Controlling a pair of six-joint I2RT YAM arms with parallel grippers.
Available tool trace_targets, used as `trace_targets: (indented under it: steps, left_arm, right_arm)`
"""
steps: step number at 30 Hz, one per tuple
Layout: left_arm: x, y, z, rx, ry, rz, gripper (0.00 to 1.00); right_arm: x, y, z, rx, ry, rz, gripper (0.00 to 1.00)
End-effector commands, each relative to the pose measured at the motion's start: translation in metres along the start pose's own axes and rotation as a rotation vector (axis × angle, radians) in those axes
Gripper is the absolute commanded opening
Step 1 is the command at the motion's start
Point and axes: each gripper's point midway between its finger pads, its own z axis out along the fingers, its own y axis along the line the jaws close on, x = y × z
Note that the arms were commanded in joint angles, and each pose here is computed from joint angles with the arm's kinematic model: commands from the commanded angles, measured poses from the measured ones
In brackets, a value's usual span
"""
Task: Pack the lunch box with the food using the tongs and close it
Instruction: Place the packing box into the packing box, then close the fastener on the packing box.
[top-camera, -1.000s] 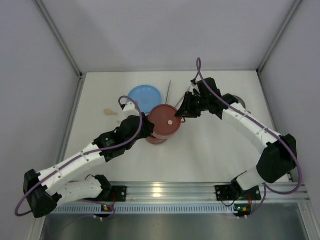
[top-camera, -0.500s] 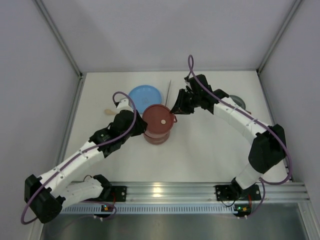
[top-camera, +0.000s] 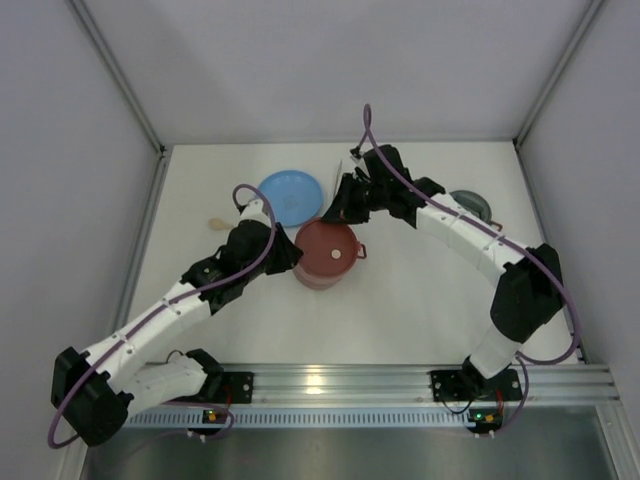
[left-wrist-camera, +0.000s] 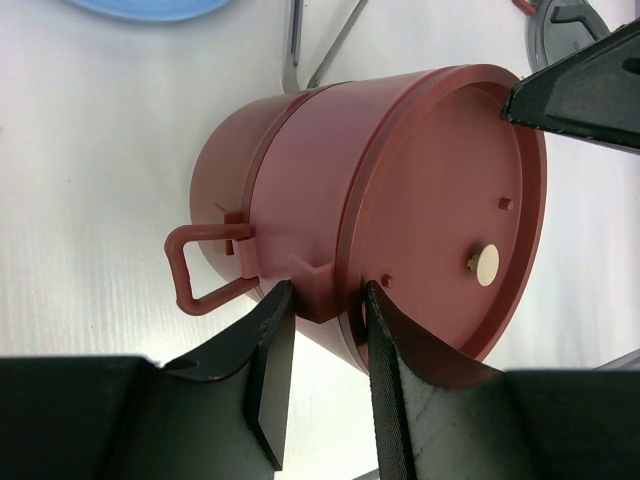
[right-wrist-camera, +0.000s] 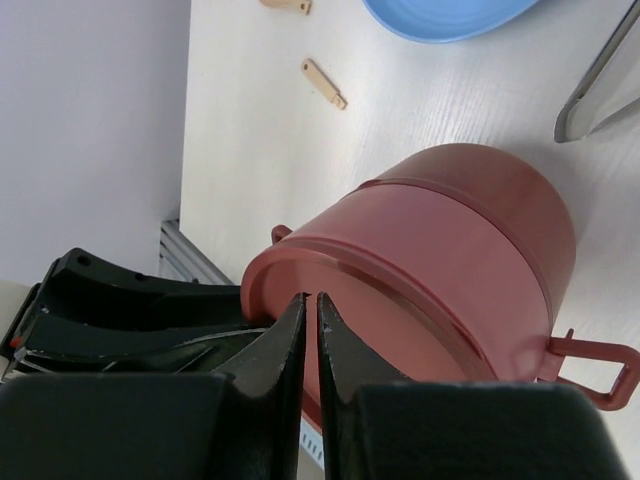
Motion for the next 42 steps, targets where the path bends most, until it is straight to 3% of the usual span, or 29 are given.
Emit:
trace_targets:
  steps: [1,17,31,35,38,42]
  left_arm:
    - [0.007,0.015,0.006,-0.030,0.021,0.025,0.00]
    - [0.017,0.057,0.021,-0.138,0.086,-0.018,0.00]
    - [0.026,0.068,0.027,-0.191,0.139,-0.017,0.01]
    - [0.023,0.064,0.024,-0.182,0.138,-0.015,0.04]
    - [0.018,0.061,0.022,-0.177,0.130,-0.013,0.09]
    - [0.011,0.056,0.019,-0.173,0.122,-0.005,0.15]
  right_arm:
    - [-0.013,0.021,0.004,-0.058,-0.033,-0.025,0.06]
    - [-0.013,0.022,0.015,-0.036,-0.018,-0.043,0.06]
    - [-0.036,0.021,-0.051,0.107,-0.206,-0.122,0.10]
    - [-0.035,0.012,-0.080,0.153,-0.277,-0.132,0.15]
    - [-0.026,-0.004,-0.094,0.178,-0.305,-0.126,0.23]
    - [-0.009,-0.047,-0.097,0.265,-0.303,-0.106,0.31]
